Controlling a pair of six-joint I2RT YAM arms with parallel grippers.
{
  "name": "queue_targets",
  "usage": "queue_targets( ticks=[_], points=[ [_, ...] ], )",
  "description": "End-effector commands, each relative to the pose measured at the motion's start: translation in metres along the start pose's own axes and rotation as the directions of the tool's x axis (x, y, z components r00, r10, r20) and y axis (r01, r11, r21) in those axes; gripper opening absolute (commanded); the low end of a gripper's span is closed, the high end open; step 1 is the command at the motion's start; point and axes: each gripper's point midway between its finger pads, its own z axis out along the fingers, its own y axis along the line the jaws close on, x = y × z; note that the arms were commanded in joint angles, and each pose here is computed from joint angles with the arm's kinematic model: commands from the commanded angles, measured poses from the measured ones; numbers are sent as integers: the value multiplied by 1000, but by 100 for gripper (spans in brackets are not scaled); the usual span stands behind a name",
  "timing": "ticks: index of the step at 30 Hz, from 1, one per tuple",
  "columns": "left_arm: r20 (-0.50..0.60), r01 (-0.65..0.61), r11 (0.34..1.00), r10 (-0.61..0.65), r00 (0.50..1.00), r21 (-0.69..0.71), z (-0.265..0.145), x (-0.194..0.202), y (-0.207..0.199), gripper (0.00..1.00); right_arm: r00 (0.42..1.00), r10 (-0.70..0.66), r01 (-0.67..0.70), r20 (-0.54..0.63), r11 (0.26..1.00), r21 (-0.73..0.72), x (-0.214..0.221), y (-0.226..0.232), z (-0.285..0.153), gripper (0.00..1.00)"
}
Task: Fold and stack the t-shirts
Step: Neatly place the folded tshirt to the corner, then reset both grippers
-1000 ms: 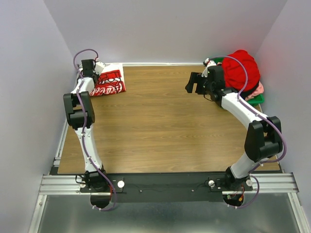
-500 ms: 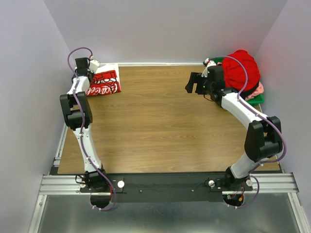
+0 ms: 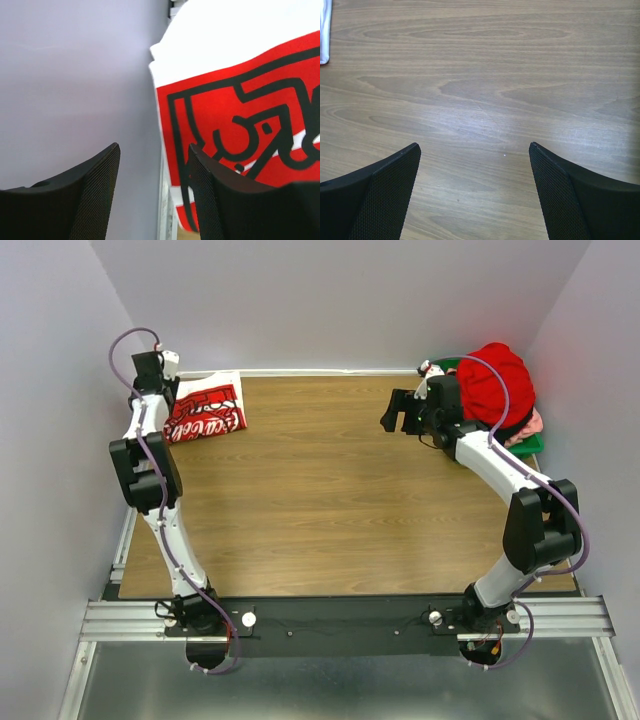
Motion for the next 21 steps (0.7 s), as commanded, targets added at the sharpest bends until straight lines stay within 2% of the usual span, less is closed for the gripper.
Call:
queue_targets(
  ticks=[1, 3, 5, 7, 10, 11, 12, 14, 15, 17, 18, 21],
  points=[
    [139, 153, 986, -144, 980, -58, -47, -47, 31, 64, 1000, -7, 7, -15, 1000, -8, 5, 1, -4, 95],
    [186, 206, 977, -193, 963, -54, -69, -60, 35, 65, 1000, -9, 9, -7, 1000, -3, 3, 1, -7, 95],
    [195, 252, 967, -243, 950, -22, -81, -62, 18, 65, 1000, -11, 11, 3, 1000, 8, 0, 0, -8, 95],
    [285, 278, 960, -262, 922, -16, -114, -86, 17, 65, 1000, -13, 13, 12, 1000, 14, -3, -1, -11, 95],
    [371, 287, 957, -277, 887, 28, -158, -106, -18, 65, 999, -16, 15, 28, 1000, 25, -6, -2, -16, 95],
    [368, 272, 959, -281, 886, 80, -167, -107, -52, 65, 999, -17, 17, 33, 999, 27, -8, -2, -17, 95],
    [431, 278, 955, -293, 853, 100, -191, -124, -53, 65, 999, -19, 18, 38, 999, 34, -9, -3, -19, 95],
    [459, 249, 955, -296, 837, 161, -213, -129, -85, 64, 998, -25, 22, 50, 998, 53, -11, -6, -24, 95],
    [524, 227, 952, -304, 796, 208, -243, -148, -101, 65, 998, -25, 22, 55, 998, 58, -12, -7, -26, 95],
    [546, 205, 942, -322, 773, 265, -267, -153, -125, 64, 998, -32, 27, 63, 997, 67, -12, -9, -31, 95],
    [579, 183, 932, -339, 741, 312, -293, -163, -141, 65, 997, -34, 27, 70, 995, 95, -12, -14, -33, 95],
    [562, 162, 882, -414, 716, 443, -320, -163, -177, 64, 996, -36, 26, 80, 991, 134, -10, -21, -39, 95]
  ],
)
